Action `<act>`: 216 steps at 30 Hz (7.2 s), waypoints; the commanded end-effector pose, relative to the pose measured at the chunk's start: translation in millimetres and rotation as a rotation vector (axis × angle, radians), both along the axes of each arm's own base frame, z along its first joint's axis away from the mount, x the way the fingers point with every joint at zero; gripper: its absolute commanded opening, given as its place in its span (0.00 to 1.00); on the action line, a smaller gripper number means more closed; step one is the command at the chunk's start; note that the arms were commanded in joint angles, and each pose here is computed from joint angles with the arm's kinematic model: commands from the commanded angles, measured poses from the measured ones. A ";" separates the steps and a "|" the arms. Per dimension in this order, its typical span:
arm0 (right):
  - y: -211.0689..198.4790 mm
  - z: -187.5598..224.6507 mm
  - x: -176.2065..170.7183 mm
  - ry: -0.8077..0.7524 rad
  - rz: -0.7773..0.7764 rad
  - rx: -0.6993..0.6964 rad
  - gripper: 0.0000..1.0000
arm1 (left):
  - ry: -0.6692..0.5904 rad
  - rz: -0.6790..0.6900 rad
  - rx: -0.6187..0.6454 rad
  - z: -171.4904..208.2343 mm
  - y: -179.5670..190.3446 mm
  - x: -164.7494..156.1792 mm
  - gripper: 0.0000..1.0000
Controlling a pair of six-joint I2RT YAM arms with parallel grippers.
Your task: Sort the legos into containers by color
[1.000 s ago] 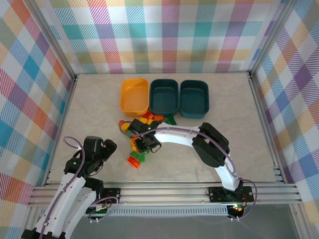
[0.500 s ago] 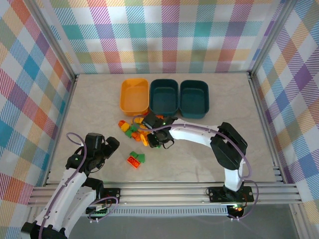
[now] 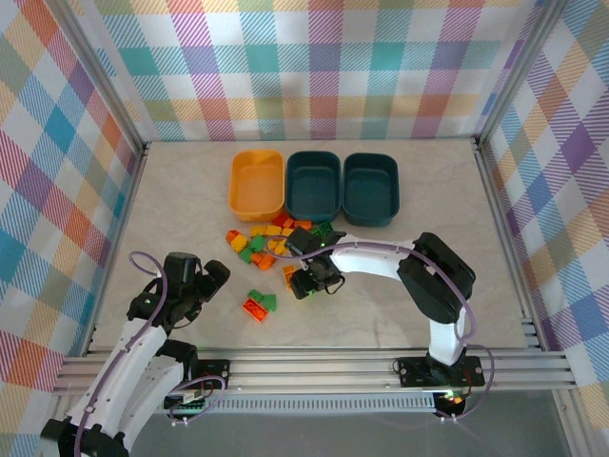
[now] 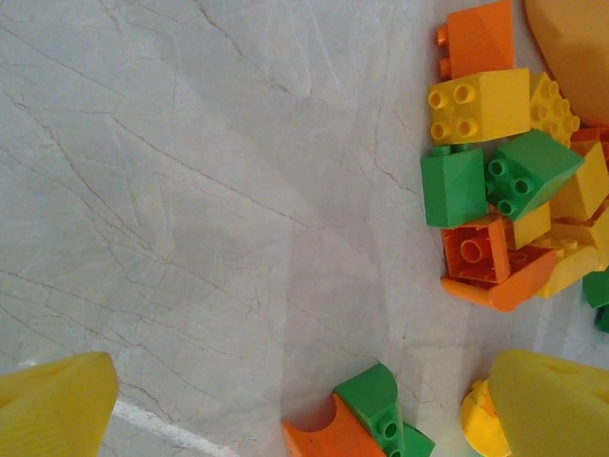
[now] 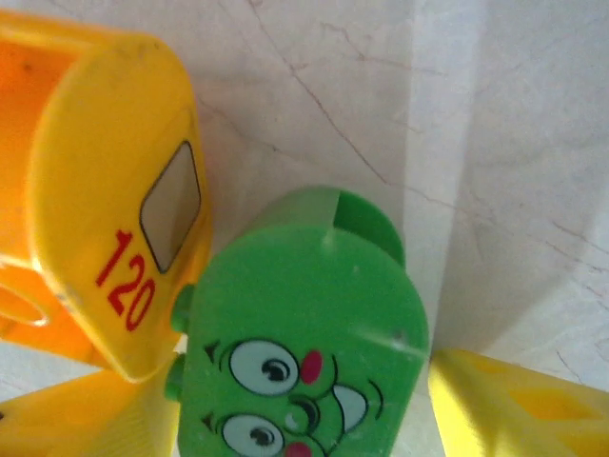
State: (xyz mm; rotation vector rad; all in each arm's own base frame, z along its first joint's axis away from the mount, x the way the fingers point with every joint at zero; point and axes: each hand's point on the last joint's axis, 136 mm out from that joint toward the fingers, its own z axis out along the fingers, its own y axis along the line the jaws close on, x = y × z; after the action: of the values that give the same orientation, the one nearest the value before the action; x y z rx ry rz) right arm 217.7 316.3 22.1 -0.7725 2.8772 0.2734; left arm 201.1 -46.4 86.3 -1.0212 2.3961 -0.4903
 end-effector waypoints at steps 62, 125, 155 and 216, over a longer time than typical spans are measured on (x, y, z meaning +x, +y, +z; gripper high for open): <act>-172.4 94.7 246.2 -0.225 -0.593 0.115 0.33 | -0.058 -0.430 -0.187 36.0 -94.4 17.3 1.00; -24.8 139.0 163.0 -0.337 -0.215 0.203 0.32 | 0.175 -0.019 -0.322 -5.0 -71.1 -10.9 0.96; -66.9 163.8 210.2 -0.383 -0.352 0.299 0.74 | 0.230 -0.133 -0.251 -39.5 -95.9 -19.5 0.75; -114.9 130.9 129.5 -0.322 -0.416 0.265 0.74 | 0.271 -0.394 -0.092 -37.2 -110.0 -45.2 0.66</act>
State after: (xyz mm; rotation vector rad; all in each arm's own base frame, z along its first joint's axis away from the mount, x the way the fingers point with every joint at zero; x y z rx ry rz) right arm 350.7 204.2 150.5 -0.1469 2.5509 0.4124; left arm 153.2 -149.2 45.7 -0.7599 2.8415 -0.6338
